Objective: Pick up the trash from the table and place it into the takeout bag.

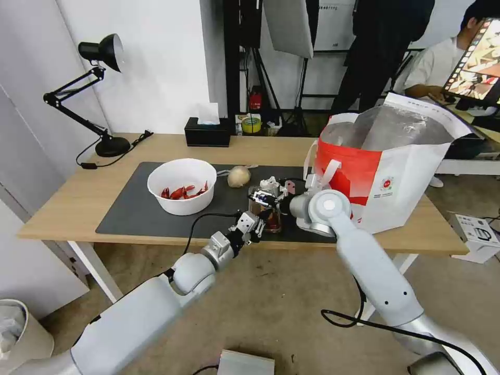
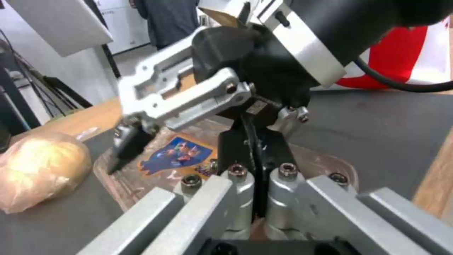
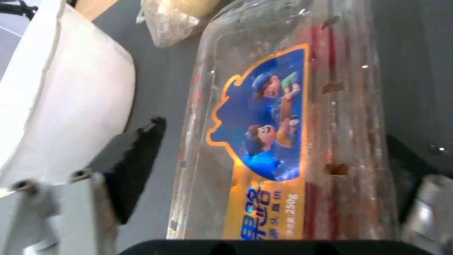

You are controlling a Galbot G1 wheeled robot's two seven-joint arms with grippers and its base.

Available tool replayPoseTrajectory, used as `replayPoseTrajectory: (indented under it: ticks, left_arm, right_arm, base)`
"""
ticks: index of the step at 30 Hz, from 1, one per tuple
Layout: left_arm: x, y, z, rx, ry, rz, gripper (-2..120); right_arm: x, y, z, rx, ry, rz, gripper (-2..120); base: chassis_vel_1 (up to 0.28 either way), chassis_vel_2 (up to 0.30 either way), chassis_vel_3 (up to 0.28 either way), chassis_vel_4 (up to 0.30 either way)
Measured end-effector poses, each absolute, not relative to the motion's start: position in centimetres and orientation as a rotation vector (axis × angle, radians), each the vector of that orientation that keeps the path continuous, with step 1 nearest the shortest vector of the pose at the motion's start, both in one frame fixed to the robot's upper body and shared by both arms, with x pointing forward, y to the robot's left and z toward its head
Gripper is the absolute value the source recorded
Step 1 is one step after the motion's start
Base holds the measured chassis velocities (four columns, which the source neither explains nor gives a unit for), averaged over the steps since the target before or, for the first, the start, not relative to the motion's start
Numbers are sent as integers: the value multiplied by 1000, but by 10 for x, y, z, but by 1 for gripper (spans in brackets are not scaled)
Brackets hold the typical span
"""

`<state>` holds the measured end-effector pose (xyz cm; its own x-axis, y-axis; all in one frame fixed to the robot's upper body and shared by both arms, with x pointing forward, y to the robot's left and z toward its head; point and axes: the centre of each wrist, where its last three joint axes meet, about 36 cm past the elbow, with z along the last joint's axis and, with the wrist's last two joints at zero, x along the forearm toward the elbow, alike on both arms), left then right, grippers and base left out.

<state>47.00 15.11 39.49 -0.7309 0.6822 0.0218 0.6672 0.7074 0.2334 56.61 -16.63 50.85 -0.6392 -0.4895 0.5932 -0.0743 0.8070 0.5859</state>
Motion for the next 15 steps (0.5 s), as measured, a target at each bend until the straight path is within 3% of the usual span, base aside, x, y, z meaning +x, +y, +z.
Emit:
replayPoseTrajectory:
  ticks: [15]
  left_arm:
    - [469,151,398,1126,2834,345,0]
  right_arm:
    - [567,-170,506,395,-2193,-681,25]
  base:
    - [0,0,0,0]
